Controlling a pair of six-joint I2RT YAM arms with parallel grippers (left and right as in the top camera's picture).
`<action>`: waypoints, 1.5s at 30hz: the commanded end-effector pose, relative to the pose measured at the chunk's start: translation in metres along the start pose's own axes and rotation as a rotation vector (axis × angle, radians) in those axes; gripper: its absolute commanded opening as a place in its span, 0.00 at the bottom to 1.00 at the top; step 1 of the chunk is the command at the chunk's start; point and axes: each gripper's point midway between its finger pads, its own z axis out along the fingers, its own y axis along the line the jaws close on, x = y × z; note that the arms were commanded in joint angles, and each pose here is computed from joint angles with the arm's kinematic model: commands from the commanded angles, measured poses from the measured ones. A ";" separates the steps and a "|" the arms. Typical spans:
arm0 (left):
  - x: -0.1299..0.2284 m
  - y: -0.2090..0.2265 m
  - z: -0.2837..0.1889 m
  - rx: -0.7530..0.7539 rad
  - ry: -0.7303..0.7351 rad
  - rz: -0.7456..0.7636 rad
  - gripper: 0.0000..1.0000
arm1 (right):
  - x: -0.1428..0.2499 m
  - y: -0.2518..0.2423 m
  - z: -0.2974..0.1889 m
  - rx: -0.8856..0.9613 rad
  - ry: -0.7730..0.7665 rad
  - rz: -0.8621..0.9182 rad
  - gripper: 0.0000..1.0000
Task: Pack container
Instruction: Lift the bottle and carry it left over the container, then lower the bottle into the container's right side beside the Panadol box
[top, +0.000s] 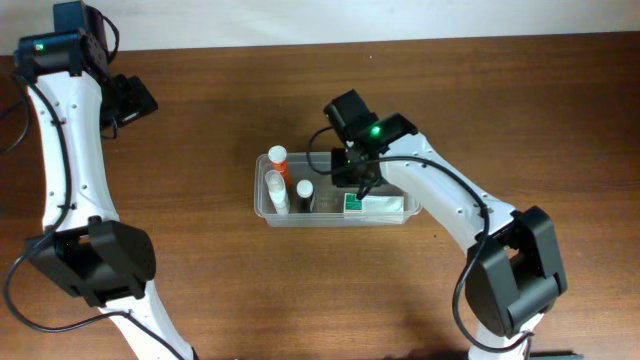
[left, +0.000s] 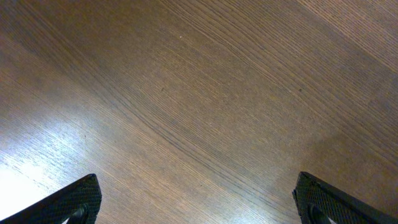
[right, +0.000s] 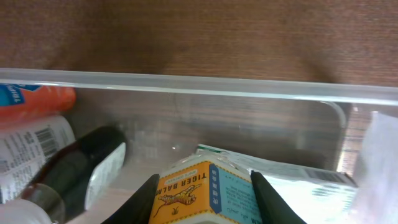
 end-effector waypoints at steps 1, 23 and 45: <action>-0.003 0.002 -0.002 -0.007 -0.013 0.001 0.99 | 0.000 0.001 0.007 0.034 -0.009 0.023 0.36; -0.003 0.002 -0.002 -0.007 -0.013 0.001 1.00 | -0.006 0.004 0.038 0.039 -0.015 0.041 0.36; -0.003 0.002 -0.002 -0.007 -0.013 0.001 0.99 | 0.001 0.005 0.061 0.044 0.022 0.037 0.37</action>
